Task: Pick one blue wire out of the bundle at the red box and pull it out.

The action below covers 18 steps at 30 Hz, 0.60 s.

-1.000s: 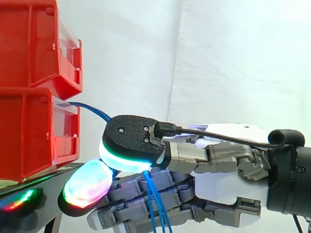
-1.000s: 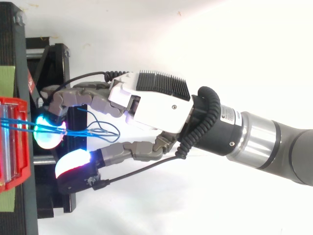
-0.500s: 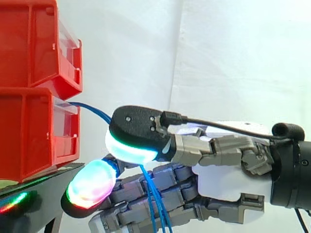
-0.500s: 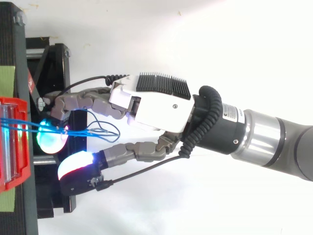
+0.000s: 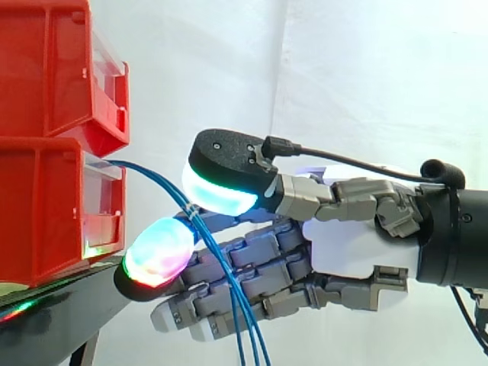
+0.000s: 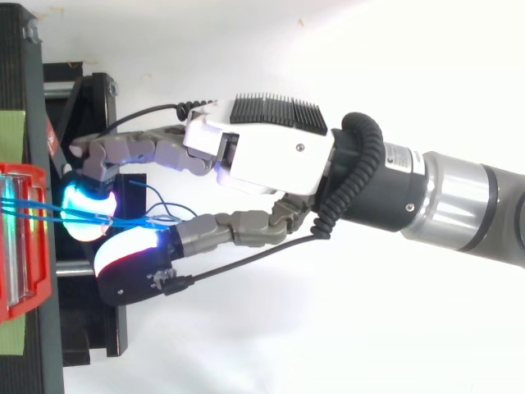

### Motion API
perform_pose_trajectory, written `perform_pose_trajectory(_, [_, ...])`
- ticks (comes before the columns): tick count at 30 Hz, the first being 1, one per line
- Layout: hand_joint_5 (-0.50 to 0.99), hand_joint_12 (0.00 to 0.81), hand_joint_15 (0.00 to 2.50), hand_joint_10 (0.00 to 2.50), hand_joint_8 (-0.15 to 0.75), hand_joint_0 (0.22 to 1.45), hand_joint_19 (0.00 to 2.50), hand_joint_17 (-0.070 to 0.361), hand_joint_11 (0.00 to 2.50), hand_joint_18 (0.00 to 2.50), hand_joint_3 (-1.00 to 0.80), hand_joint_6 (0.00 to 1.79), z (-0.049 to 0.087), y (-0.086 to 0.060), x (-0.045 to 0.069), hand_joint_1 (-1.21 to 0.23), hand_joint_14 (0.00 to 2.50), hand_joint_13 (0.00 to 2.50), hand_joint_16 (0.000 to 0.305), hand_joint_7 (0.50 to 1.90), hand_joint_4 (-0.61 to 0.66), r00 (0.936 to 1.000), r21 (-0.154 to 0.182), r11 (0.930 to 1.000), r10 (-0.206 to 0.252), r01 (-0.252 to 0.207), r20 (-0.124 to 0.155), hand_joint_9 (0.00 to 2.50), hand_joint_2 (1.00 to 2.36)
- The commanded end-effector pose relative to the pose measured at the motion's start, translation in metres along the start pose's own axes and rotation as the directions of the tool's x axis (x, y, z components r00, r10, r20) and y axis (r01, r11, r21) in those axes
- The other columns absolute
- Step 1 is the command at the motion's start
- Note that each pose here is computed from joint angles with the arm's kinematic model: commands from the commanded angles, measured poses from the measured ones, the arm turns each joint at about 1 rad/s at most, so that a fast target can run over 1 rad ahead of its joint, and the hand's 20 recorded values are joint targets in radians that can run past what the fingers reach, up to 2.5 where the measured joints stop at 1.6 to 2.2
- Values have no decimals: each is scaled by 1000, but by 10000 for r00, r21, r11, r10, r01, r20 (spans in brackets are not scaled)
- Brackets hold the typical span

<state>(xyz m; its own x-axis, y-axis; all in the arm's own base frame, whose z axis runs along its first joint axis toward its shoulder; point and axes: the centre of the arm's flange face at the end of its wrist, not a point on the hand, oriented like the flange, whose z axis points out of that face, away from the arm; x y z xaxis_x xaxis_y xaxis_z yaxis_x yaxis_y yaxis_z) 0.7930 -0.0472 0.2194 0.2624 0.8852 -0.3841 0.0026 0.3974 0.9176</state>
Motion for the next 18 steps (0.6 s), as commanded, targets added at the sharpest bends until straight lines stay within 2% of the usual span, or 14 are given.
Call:
perform_pose_trajectory(1, [-120, 384, 138, 0, 302, 537, 221, 109, 0, 441, -467, 502, 2, 2, -13, -513, 4, 505, 49, 1024, 398, 10000, -50, 10000, 0, 0, 96, 399, 1002])
perform_pose_trajectory(3, [-119, 386, 144, 0, 302, 539, 227, 109, 0, 452, -462, 502, 3, 3, -21, -520, 3, 518, 48, 1027, 394, 10000, -80, 9999, -73, 74, 43, 400, 1002])
perform_pose_trajectory(6, [-115, 381, 144, 0, 298, 554, 236, 107, 0, 467, -427, 501, 3, 5, -25, -556, 4, 525, 48, 1064, 381, 9999, -84, 9999, -142, 141, -58, 405, 1004])
perform_pose_trajectory(11, [-112, 379, 147, 0, 296, 564, 234, 106, 0, 485, -405, 501, 3, 6, -24, -606, 6, 535, 47, 1091, 364, 9998, -117, 9998, -173, 172, -126, 412, 1006])
perform_pose_trajectory(16, [-113, 382, 148, 0, 296, 559, 241, 107, 0, 490, -416, 501, 3, 6, -25, -629, 4, 540, 47, 1097, 365, 9987, -87, 9987, -500, 499, -88, 412, 1006])
perform_pose_trajectory(18, [-113, 383, 150, 0, 297, 557, 244, 107, 0, 492, -419, 501, 1, 4, -22, -631, 4, 541, 48, 1096, 363, 9979, -95, 9979, -635, 634, -101, 412, 1005])
